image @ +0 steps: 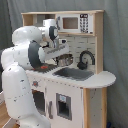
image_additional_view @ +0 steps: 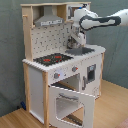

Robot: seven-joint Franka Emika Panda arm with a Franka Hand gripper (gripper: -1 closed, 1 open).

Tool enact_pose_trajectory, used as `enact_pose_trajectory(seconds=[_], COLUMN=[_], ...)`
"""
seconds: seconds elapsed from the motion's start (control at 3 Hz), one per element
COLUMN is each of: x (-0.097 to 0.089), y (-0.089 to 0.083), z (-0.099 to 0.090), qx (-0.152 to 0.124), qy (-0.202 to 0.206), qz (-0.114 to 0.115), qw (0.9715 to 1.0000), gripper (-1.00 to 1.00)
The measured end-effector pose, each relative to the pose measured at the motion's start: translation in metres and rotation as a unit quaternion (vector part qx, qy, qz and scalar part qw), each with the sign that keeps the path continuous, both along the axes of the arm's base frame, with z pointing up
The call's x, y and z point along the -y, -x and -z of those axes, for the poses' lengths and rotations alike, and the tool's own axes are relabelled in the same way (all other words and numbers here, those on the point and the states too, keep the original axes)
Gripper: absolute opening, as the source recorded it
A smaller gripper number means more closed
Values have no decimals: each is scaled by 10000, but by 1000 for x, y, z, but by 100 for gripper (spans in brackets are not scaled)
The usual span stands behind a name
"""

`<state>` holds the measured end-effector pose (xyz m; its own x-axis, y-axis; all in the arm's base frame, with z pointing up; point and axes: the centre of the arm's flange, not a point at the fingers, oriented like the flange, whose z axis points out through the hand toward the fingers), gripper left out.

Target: Play with the kitchen

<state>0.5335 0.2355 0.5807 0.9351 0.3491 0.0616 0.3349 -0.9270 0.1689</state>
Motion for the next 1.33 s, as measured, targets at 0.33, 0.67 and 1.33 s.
enact_pose_trajectory(seconds=[0.33,0.67,1.33], x=[-61,-121,-194], y=[27,53,71], z=[-6,-1,10], qx=[98,281,766], qy=[-64,-117,-50], qz=[-298,-816,-1297], qw=[9995,9962,9886], gripper=[-100,-100,-100])
